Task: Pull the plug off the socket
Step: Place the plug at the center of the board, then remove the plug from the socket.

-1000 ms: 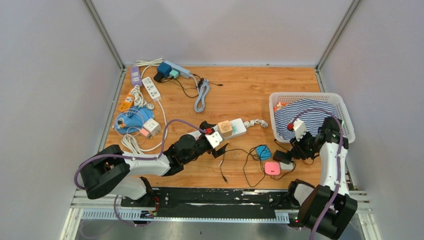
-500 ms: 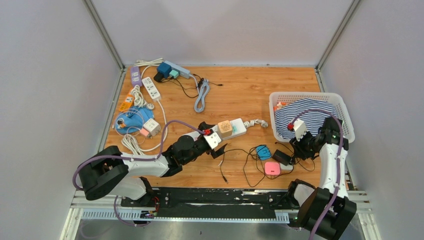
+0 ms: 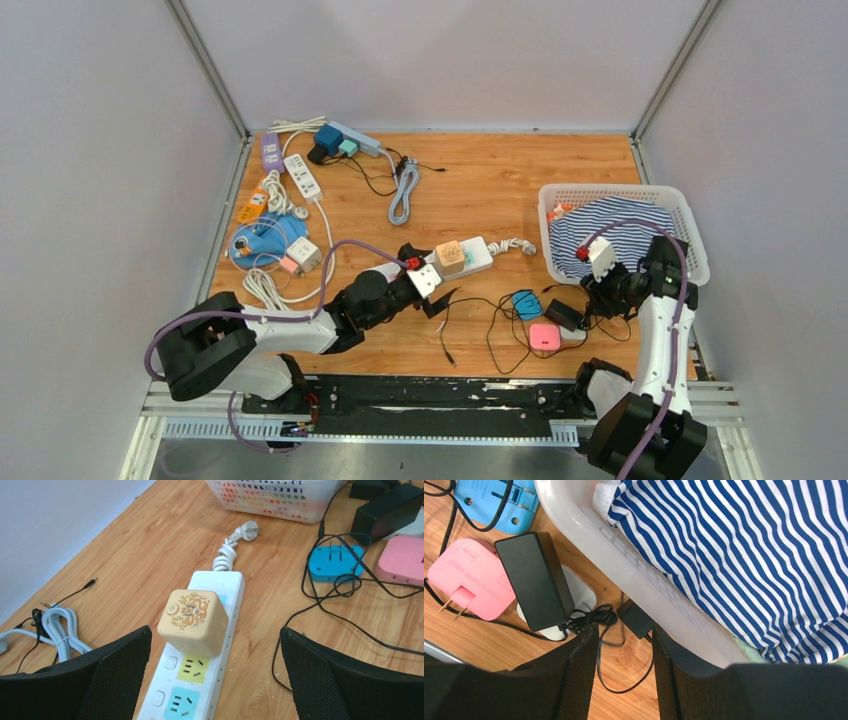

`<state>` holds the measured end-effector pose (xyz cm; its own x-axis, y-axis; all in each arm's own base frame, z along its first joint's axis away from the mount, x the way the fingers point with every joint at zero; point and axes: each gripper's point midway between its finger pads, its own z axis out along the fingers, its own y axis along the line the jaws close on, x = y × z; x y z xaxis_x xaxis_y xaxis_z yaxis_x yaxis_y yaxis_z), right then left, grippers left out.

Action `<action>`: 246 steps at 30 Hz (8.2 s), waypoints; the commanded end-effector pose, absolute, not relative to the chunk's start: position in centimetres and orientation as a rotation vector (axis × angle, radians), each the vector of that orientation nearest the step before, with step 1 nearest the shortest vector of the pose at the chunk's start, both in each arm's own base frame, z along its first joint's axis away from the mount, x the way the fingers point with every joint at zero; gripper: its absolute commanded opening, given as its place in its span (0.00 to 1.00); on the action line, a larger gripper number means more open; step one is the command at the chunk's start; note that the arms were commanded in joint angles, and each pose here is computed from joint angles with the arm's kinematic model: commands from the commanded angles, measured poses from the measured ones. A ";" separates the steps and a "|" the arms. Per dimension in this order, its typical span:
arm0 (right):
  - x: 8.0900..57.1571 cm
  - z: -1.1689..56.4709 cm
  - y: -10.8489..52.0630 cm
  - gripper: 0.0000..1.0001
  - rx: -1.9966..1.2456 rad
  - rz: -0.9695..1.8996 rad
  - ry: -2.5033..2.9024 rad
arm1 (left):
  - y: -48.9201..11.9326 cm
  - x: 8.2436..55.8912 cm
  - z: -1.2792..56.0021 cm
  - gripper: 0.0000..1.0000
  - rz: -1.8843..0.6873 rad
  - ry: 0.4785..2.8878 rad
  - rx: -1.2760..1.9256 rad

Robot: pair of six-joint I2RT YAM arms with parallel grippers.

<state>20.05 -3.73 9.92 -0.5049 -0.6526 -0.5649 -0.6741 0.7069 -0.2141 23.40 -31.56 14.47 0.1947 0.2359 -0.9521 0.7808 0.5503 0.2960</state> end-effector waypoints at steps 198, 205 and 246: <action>27.7 6.7 28.3 0.56 -2.115 0.647 1.514 | -21.5 30.7 12.8 1.00 -0.530 1.859 0.435; 27.4 6.7 27.9 0.44 -2.147 0.640 1.495 | -21.8 30.7 12.5 1.00 -0.549 1.871 0.441; 27.0 9.0 23.8 0.00 -2.133 0.759 1.476 | -26.5 26.1 14.2 1.00 -0.763 1.575 0.826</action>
